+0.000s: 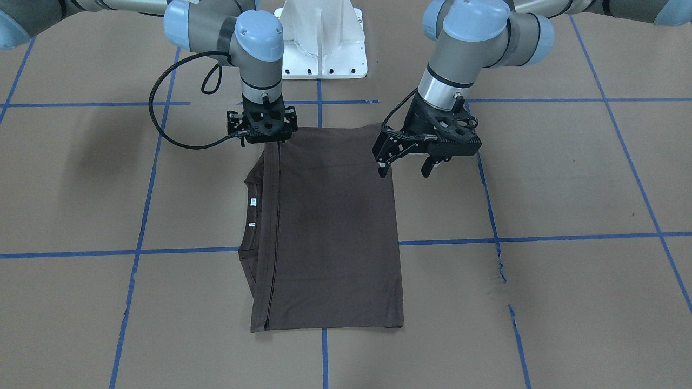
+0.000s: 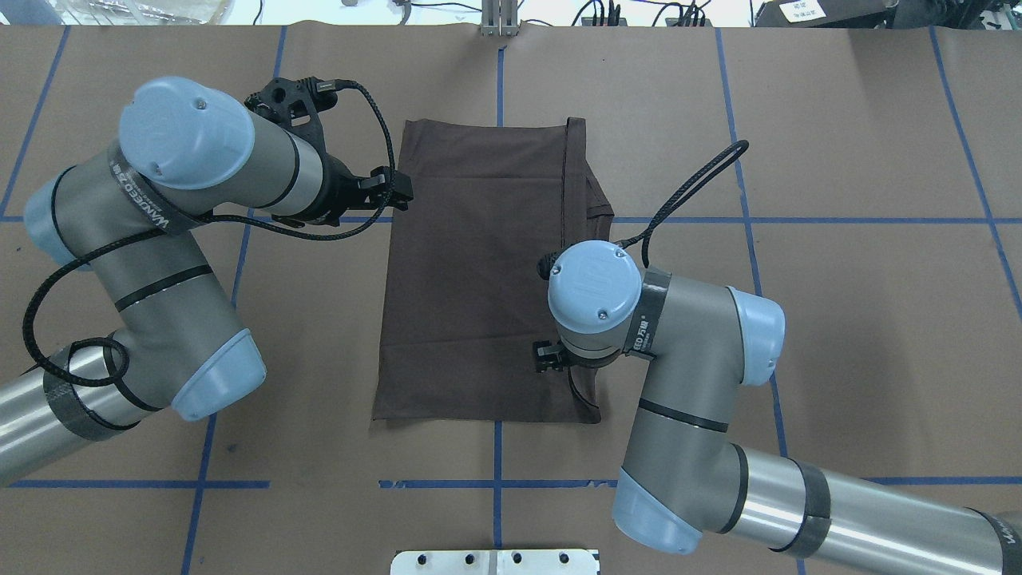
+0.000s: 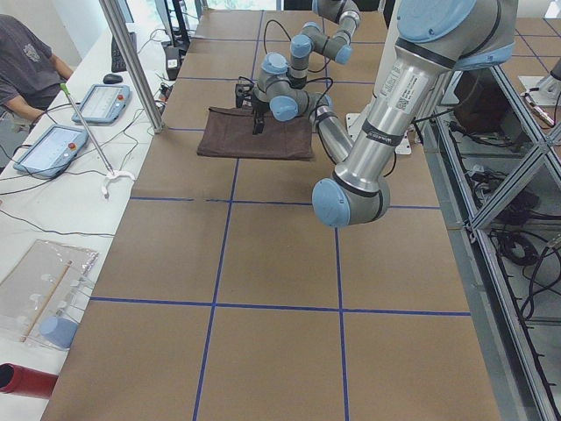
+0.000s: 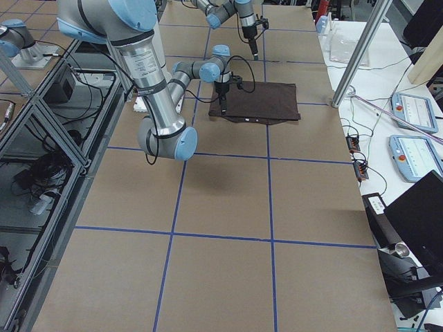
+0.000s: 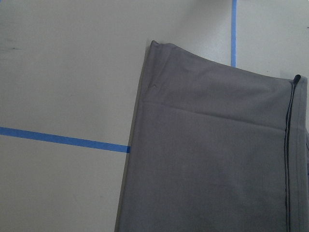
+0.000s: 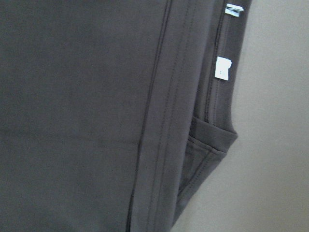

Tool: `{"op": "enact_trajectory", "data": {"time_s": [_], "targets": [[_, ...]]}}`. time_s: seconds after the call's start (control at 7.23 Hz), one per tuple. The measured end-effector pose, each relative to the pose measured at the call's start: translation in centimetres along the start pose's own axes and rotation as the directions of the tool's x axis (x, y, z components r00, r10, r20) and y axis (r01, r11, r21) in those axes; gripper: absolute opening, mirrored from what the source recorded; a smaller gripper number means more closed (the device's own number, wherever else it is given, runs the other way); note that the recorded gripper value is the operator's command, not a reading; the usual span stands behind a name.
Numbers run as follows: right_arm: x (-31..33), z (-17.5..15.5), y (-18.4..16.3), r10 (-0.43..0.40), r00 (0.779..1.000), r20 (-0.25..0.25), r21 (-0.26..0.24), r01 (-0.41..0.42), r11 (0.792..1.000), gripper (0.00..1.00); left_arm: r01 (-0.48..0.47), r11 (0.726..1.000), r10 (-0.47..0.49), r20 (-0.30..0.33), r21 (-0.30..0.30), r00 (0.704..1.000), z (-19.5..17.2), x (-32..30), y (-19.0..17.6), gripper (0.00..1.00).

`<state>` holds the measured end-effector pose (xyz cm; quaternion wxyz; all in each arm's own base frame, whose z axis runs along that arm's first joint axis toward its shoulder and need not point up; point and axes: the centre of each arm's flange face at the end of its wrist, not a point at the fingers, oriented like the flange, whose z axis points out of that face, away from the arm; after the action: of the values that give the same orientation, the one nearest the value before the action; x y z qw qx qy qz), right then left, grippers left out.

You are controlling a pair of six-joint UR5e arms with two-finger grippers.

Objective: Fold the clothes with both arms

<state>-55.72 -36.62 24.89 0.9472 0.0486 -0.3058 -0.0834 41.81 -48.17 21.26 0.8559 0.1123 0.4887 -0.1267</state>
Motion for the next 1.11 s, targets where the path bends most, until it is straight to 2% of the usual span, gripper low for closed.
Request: {"op": "enact_trajectory", "data": {"time_s": [0.69, 1.11], "targets": [[0.2, 3.1, 0.4, 0.005, 0.999, -0.052, -0.049, -0.008, 0.999, 1.00, 0.000, 1.000, 0.000, -0.001, 0.000, 1.000, -0.1, 0.0, 0.0, 1.00], [0.5, 3.6, 0.6, 0.006, 0.998, -0.057, -0.061, -0.010, 0.998, 1.00, 0.000, 1.000, 0.000, -0.001, 0.000, 1.000, -0.1, 0.1, 0.0, 1.00]]}}
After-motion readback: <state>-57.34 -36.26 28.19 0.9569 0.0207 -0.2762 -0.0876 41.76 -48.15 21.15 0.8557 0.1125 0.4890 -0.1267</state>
